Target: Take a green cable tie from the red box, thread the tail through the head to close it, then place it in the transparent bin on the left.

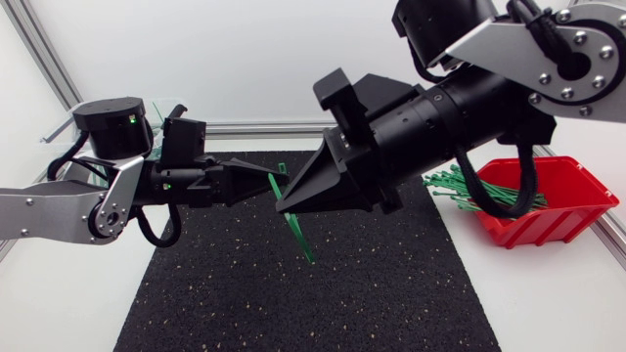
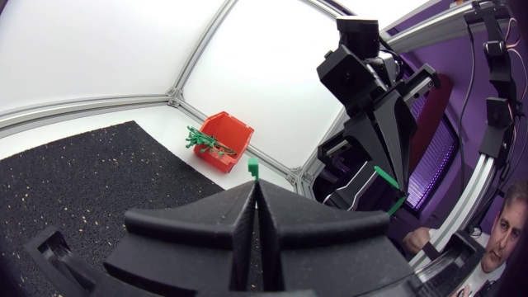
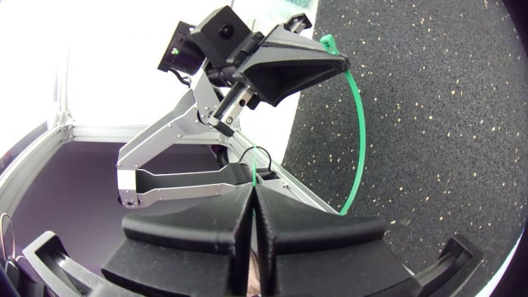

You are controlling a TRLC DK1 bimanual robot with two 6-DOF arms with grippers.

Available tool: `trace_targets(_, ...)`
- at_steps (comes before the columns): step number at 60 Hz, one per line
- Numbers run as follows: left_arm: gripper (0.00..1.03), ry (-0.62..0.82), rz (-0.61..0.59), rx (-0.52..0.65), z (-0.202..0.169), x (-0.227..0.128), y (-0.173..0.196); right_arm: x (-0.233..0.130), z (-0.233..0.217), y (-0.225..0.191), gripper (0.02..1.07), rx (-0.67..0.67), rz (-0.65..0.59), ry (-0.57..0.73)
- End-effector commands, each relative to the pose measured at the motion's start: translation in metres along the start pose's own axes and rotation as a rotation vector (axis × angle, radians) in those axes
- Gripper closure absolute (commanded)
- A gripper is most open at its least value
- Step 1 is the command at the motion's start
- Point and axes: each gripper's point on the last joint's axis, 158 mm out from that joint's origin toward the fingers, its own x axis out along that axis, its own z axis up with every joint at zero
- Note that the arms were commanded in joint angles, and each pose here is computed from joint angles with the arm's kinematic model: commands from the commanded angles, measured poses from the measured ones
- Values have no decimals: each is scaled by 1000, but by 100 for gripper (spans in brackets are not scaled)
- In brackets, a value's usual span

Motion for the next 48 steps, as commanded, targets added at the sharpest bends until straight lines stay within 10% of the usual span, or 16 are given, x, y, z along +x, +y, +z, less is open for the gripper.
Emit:
trace_targets(1, 100, -11, -12, -20, 1, 0, -9, -6, 1, 2, 102, 117, 13, 1)
trace_targets(48, 100, -51, -15, -33, 17, 10, -29, -29, 4, 33, 102, 327, 115, -36)
